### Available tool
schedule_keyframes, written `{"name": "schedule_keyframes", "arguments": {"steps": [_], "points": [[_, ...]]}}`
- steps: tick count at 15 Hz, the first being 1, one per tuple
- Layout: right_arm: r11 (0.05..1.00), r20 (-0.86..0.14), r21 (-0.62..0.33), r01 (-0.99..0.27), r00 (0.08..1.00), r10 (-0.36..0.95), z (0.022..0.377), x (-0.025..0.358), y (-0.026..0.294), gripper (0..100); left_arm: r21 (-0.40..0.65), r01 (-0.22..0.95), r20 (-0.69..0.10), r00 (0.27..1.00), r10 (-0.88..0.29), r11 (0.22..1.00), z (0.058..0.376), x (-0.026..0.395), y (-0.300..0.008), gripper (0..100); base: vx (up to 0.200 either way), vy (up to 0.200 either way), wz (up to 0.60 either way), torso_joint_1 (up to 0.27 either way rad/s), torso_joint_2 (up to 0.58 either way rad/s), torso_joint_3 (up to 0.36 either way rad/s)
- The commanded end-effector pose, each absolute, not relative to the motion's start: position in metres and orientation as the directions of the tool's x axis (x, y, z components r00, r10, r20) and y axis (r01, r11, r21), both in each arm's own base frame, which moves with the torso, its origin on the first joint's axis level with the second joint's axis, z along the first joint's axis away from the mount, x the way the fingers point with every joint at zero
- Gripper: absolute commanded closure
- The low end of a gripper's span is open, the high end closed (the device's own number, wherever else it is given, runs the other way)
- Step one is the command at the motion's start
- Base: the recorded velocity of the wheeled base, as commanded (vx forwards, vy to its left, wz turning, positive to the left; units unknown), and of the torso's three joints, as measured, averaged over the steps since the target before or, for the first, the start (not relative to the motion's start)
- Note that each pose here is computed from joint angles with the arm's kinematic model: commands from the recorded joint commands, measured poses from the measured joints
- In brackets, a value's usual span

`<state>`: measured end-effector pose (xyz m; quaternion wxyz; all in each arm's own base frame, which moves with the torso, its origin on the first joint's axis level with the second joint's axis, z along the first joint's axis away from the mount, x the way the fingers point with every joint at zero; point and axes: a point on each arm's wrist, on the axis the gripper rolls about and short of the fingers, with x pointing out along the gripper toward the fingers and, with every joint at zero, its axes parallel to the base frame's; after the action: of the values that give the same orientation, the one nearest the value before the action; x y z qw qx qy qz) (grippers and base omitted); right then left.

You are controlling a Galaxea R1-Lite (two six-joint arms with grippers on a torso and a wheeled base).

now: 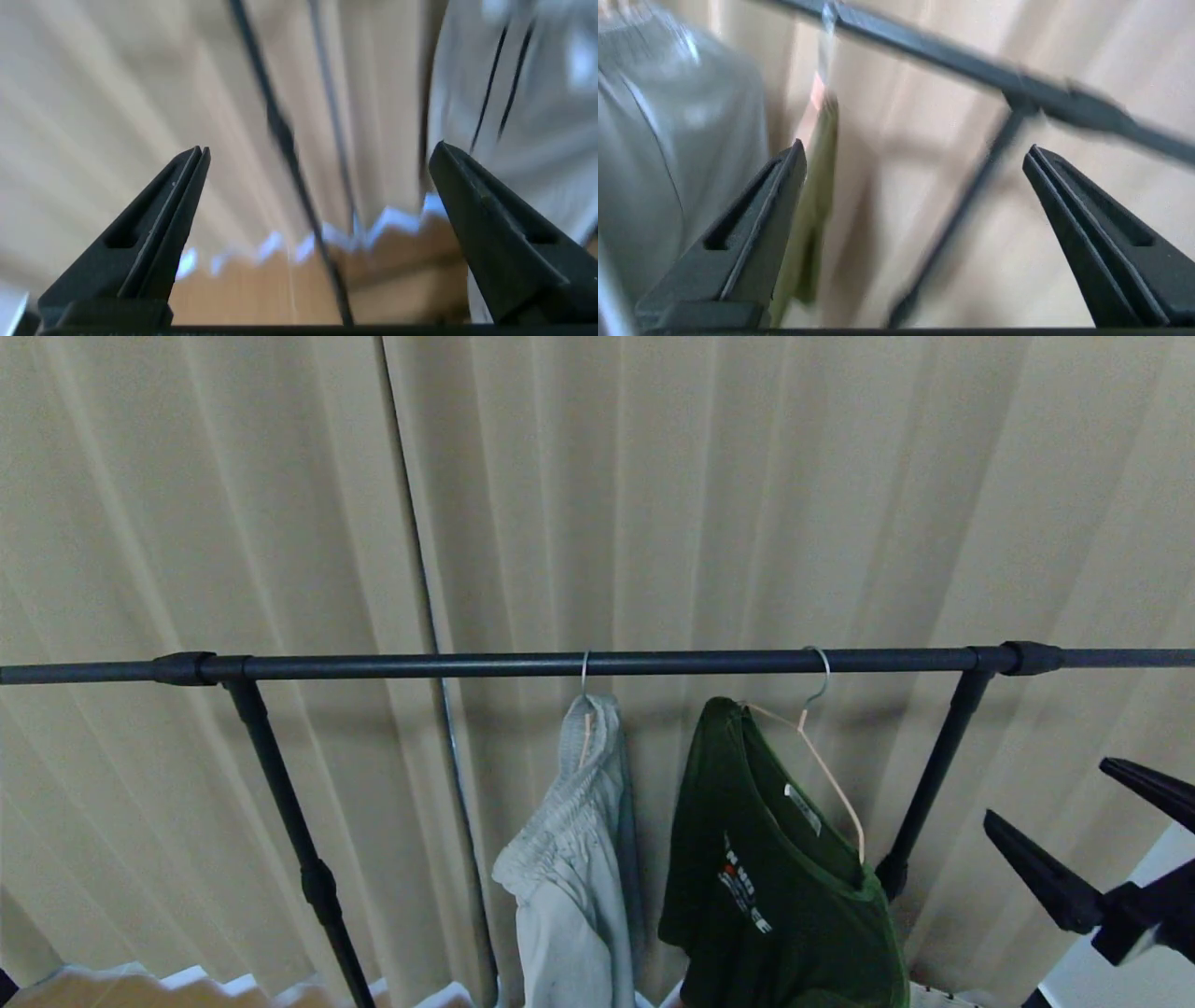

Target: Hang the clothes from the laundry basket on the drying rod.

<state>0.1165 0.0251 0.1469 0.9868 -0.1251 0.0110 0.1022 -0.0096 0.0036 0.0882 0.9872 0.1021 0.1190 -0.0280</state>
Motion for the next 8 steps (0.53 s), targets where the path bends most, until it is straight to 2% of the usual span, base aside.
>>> {"name": "schedule_keyframes", "arguments": {"steps": [1, 2, 4, 5, 6, 8], "points": [[0.960, -0.063, -0.244, -0.137, 0.990, 0.125, 0.146, 0.071, 0.010, 0, 0.125, 0.024, -0.138, 0.990, -0.007, 0.992, 0.090, -0.020, 0.005, 0, 0.000, 0.000, 0.00, 0.000, 0.00, 0.000], [0.963, -0.106, -0.242, -0.116, 0.990, 0.093, 0.142, 0.059, 0.006, 0, 0.102, 0.016, -0.149, 0.989, 0.000, 0.995, 0.090, -0.020, 0.005, 0, 0.000, 0.000, 0.00, 0.000, 0.00, 0.000], [0.972, -0.191, -0.226, -0.067, 0.981, 0.024, 0.134, 0.030, 0.001, 0, 0.083, -0.078, -0.174, 0.981, 0.091, 0.994, 0.089, -0.020, 0.004, 0, 0.000, 0.000, 0.00, 0.000, 0.00, 0.000], [0.973, -0.195, -0.222, -0.062, 0.981, 0.018, 0.133, 0.027, 0.001, 0, 0.082, -0.089, -0.174, 0.980, 0.102, 0.993, 0.089, -0.020, 0.004, 0, 0.000, 0.000, 0.00, 0.000, 0.00, 0.000], [0.978, -0.231, -0.206, -0.041, 0.973, -0.008, 0.119, 0.004, 0.000, 0, 0.077, -0.157, -0.162, 0.973, 0.168, 0.985, 0.089, -0.022, 0.003, 0, 0.000, 0.000, 0.00, 0.000, 0.00, 0.000], [0.978, -0.227, -0.206, -0.029, 0.974, -0.018, 0.106, -0.012, 0.000, 0, 0.071, -0.170, -0.129, 0.976, 0.178, 0.983, 0.087, -0.024, 0.002, 0, 0.000, 0.000, 0.00, 0.000, 0.00, 0.000]]}}
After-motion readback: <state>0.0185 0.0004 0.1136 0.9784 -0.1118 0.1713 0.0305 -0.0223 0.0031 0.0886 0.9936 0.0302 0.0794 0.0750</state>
